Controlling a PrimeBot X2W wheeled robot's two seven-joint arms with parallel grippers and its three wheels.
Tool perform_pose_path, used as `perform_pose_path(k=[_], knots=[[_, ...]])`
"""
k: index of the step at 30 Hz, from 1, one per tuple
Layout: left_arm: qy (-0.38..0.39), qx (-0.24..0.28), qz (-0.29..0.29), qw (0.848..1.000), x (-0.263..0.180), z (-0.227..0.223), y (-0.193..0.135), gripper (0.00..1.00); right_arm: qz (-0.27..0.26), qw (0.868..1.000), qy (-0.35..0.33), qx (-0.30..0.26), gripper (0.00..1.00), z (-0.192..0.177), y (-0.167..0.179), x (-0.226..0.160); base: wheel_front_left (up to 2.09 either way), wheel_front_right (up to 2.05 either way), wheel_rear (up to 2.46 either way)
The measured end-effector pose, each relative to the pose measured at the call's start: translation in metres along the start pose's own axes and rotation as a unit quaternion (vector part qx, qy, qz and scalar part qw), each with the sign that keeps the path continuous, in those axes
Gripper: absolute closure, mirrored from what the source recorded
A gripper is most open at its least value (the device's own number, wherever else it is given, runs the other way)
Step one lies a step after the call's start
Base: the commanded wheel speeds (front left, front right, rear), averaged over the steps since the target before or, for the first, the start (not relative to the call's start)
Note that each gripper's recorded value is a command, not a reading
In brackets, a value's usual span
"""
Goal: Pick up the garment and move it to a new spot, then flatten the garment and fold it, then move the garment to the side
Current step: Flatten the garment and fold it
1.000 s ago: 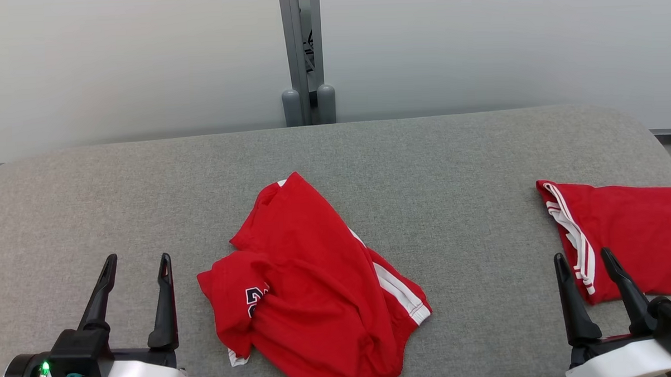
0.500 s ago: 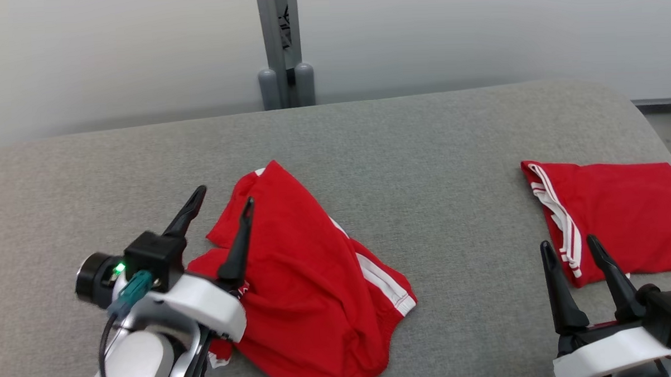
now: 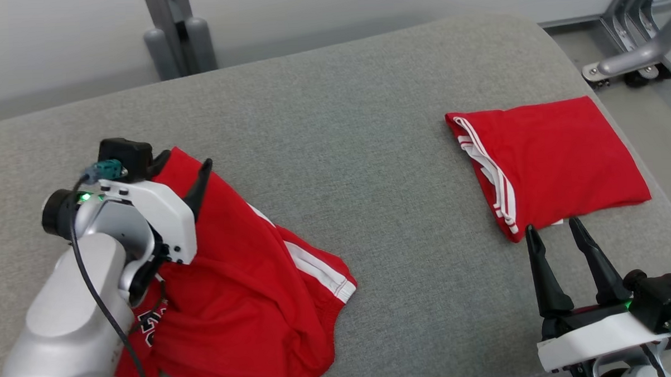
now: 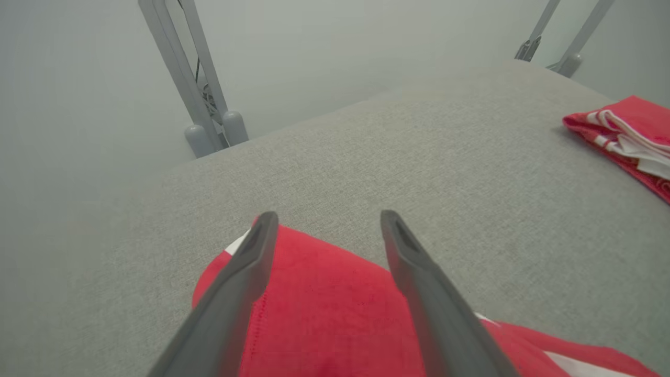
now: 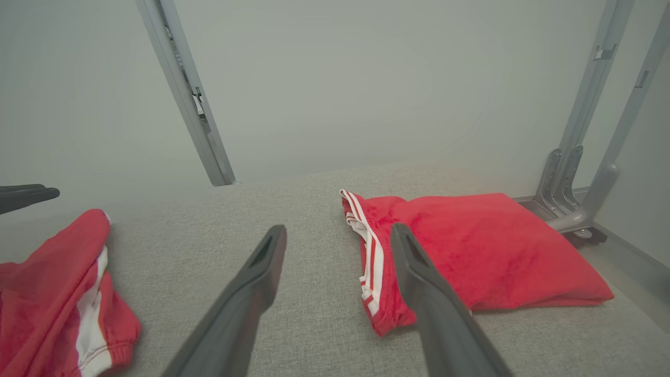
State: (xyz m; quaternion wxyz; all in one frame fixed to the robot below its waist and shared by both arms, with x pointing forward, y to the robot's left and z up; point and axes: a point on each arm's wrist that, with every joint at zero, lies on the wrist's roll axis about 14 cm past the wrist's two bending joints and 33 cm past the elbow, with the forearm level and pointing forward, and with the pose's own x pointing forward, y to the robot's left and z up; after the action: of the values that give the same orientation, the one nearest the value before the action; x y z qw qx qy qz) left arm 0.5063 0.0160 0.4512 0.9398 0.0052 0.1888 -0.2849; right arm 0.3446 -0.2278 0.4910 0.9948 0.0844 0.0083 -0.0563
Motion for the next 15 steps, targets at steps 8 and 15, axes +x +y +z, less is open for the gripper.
perform_pose_path(k=[8, 15], knots=[[0.084, -0.021, 0.021, 0.996, 0.038, -0.038, 0.038, 0.0, -0.031, 0.999, 0.019, 0.001, 0.0, -0.017, -0.018, 0.002, 0.0, 0.0, 0.0], [0.124, -0.036, 0.011, 0.992, 0.048, -0.06, 0.038, 1.0, -0.04, 0.999, 0.029, 0.004, 0.0, -0.027, -0.024, 0.005, 0.0, 0.0, 0.0]])
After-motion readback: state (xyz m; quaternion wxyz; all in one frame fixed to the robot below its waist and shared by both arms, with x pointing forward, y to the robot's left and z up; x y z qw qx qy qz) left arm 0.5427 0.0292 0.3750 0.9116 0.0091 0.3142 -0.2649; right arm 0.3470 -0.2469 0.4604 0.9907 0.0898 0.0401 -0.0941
